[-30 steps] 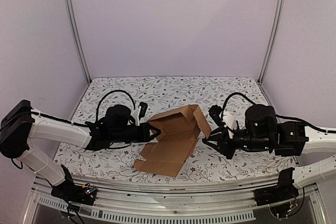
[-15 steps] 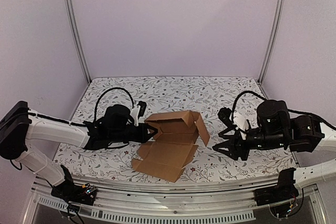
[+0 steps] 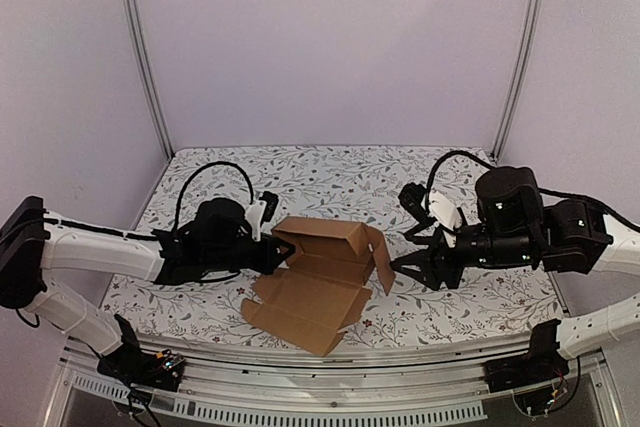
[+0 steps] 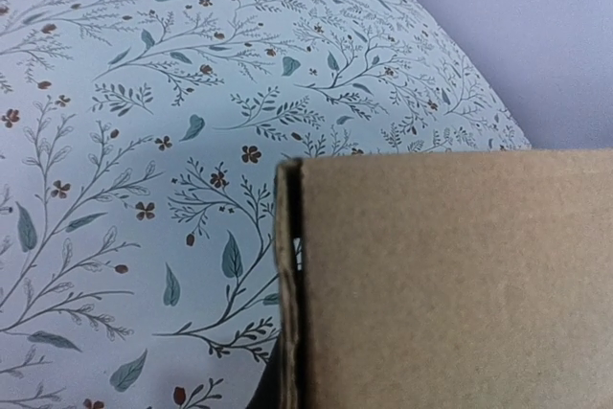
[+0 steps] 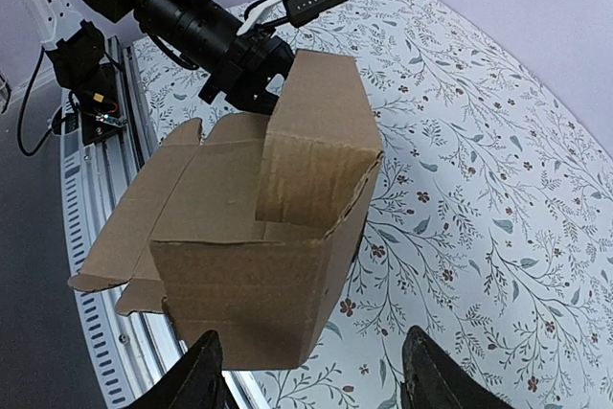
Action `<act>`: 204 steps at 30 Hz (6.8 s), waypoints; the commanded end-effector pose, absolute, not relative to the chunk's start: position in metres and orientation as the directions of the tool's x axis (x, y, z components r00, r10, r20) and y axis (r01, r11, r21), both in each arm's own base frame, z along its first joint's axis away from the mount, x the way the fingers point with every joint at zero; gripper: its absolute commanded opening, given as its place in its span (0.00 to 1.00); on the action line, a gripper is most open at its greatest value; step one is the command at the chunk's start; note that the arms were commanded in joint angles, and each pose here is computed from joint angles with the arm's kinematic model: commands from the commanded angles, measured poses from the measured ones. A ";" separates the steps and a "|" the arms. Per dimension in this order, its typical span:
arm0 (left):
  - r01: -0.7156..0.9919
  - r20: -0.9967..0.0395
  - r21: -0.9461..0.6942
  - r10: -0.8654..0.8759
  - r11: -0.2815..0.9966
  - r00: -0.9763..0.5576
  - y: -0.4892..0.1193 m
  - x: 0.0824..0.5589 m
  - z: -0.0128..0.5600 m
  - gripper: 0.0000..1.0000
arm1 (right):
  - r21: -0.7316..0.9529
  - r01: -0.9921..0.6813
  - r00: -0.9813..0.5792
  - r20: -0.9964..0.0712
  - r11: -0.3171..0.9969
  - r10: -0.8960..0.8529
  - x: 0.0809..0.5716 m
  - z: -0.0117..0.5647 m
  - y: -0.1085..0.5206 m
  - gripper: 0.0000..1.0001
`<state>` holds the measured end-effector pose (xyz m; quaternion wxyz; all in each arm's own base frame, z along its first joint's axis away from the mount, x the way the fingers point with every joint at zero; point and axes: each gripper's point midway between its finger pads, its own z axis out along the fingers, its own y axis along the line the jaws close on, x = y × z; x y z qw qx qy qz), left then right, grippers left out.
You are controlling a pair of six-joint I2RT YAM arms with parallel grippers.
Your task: Fold the paper box
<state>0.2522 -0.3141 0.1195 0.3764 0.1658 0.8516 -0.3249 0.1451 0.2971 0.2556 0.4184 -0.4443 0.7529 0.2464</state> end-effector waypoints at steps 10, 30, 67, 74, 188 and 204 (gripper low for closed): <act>0.535 -0.789 -0.366 0.051 0.761 -0.613 -0.309 0.257 0.133 0.00 | 0.069 -0.889 -0.288 -0.852 0.452 -0.437 0.150 0.245 0.339 0.58; 0.421 -0.846 -0.168 0.089 0.891 -0.526 -0.285 0.260 0.138 0.00 | 0.094 -0.850 -0.365 -0.816 0.519 -0.449 0.161 0.219 0.344 0.56; 0.251 -0.827 -0.264 -0.085 0.931 -0.556 -0.248 0.257 0.156 0.00 | 0.120 -0.666 -0.537 -0.762 0.736 -0.361 0.190 0.147 0.343 0.73; 0.274 -0.807 -0.330 -0.120 0.903 -0.578 -0.249 0.251 0.157 0.00 | 0.130 -0.660 -0.538 -0.769 0.740 -0.344 0.188 0.144 0.335 0.71; 0.193 -0.762 -0.296 -0.110 0.936 -0.638 -0.247 0.266 0.145 0.00 | -0.132 -0.501 -0.199 -0.944 0.855 -0.263 0.238 0.218 0.421 0.34; 0.155 -0.741 -0.328 -0.153 0.932 -0.654 -0.252 0.270 0.144 0.00 | -0.222 -0.417 -0.162 -0.936 0.881 -0.312 0.243 0.197 0.459 0.15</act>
